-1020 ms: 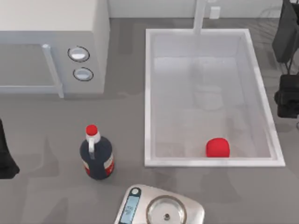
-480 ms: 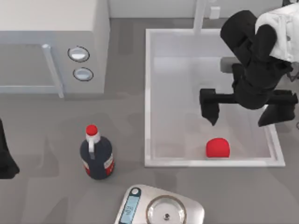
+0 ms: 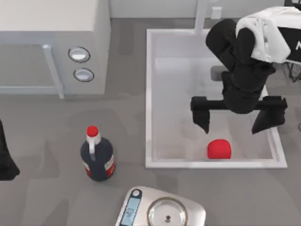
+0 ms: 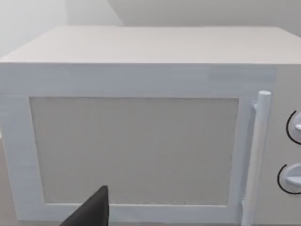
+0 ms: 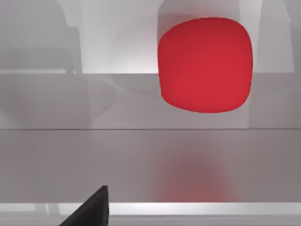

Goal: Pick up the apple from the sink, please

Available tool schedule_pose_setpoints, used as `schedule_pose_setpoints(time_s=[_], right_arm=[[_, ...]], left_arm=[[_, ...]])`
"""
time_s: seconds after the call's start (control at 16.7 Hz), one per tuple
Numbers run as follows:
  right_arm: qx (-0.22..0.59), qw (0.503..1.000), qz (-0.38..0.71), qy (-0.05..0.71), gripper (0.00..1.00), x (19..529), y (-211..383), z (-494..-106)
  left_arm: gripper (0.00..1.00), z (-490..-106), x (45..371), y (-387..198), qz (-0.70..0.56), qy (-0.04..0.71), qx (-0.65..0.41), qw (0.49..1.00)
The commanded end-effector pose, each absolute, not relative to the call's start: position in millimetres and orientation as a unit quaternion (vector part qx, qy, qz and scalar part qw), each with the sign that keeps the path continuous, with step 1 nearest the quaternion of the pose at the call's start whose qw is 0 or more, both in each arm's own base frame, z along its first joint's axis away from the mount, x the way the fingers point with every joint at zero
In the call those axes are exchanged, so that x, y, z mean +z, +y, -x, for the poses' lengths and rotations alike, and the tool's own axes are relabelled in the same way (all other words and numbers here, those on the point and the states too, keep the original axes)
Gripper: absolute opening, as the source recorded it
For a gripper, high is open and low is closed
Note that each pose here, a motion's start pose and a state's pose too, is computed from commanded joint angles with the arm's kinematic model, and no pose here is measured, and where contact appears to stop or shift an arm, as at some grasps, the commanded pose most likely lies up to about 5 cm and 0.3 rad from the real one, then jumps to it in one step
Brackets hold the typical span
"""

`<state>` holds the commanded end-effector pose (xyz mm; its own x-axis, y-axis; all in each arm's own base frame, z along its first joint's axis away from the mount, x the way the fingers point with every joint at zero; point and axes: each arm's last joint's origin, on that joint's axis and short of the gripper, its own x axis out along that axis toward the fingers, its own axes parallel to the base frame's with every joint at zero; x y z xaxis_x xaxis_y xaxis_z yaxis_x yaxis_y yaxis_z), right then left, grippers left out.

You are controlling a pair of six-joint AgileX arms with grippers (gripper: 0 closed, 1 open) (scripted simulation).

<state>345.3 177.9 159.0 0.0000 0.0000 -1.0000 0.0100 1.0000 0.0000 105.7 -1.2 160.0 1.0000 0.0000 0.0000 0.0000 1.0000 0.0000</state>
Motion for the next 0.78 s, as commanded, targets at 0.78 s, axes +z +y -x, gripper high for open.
schedule_pose_setpoints(time_s=[0.78], right_arm=[[-0.002, 0.710, -0.005, 0.705, 1.00, 20, 179, -348]], left_arm=[[1.00, -106, 160, -1, 0.000, 0.000, 0.000, 1.000]])
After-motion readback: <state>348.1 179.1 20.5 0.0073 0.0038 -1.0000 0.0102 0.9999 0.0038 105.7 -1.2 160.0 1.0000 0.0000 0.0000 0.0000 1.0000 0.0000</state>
